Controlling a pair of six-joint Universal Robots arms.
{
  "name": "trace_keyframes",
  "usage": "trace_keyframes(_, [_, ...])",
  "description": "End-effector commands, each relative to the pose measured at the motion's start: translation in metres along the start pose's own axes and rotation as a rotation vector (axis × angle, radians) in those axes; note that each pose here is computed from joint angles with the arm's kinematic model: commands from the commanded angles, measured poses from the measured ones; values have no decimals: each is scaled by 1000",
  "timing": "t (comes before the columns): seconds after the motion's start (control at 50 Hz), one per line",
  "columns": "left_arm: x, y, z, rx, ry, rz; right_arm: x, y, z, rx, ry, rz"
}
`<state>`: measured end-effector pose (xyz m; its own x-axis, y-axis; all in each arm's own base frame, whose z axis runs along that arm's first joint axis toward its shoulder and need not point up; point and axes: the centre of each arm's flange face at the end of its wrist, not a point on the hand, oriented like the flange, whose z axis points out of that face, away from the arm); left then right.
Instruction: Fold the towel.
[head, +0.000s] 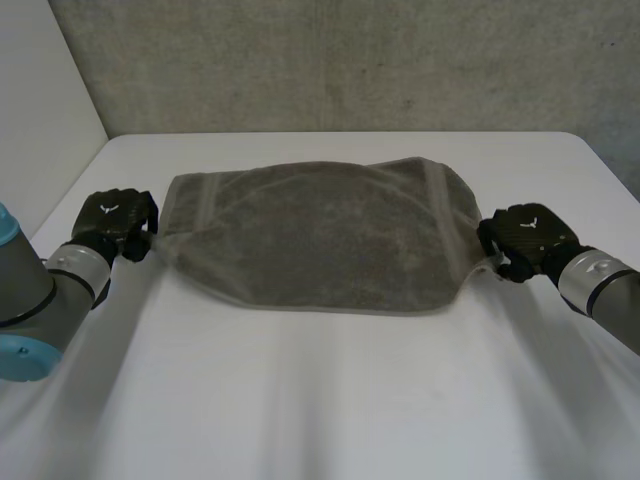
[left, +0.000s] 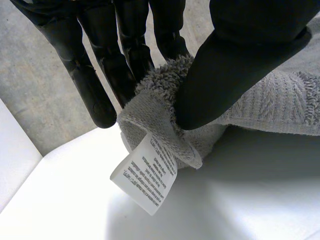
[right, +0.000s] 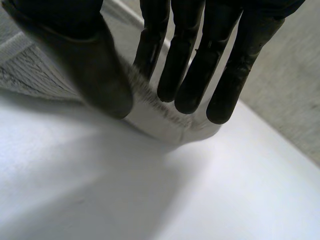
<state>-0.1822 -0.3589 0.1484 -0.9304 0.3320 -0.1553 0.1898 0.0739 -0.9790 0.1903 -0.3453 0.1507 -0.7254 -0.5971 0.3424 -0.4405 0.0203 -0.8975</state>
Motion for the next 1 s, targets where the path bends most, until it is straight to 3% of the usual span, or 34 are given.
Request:
trace_keyframes(0.02, [-1,-3,0,8,-4,-4,-4,-7,-13,71,44,-44])
trace_keyframes(0.5, [-4,2,-2,-8,-11,-12,-27,24,-40,-71,-12,-58])
trace_keyframes(1.0, [-4,1,-2,-7,-12,-12,-13,40,-17,-93,-9,-34])
